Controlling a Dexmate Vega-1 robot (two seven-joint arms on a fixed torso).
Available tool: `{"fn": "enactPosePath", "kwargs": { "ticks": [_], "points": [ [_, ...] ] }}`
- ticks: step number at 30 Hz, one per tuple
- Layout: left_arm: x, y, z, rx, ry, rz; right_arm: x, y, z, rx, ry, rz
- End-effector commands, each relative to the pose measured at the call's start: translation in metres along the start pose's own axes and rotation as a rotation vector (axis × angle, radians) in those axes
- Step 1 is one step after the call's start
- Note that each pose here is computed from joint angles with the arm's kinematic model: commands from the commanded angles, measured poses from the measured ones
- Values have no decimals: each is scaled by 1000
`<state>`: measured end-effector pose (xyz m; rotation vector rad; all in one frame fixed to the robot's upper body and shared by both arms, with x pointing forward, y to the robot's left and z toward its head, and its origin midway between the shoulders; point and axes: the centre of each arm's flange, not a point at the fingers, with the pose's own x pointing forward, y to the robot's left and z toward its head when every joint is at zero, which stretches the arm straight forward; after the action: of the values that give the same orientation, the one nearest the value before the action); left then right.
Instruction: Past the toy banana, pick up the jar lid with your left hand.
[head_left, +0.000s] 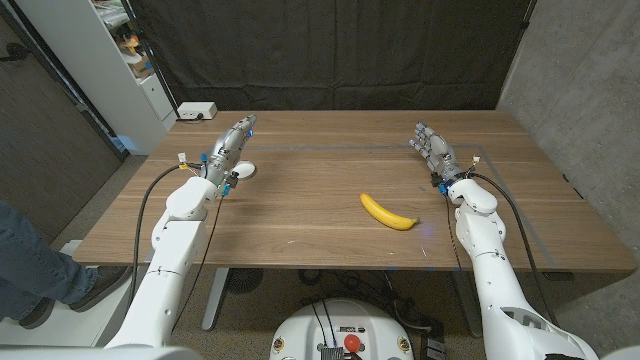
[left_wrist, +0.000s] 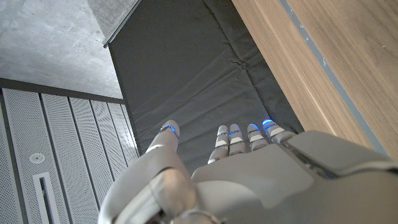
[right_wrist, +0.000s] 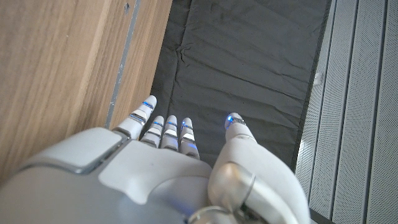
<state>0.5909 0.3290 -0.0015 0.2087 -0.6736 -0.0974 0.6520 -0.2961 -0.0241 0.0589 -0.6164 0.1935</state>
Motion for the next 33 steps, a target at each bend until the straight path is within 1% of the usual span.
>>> {"fn": "enactPosePath", "kwargs": {
  "ticks": [1,11,24,33],
  "points": [
    [-6,7,5,43,3,16,1,1,0,2,-5,0],
    [-6,11,7,51,-5,29,3,0,2,-2,-8,1],
    [-8,19,9,84,5,38,6,-1,4,-6,-10,-2],
    [-10,23,13,117,6,49,7,0,4,1,-14,-1]
  ]
}}
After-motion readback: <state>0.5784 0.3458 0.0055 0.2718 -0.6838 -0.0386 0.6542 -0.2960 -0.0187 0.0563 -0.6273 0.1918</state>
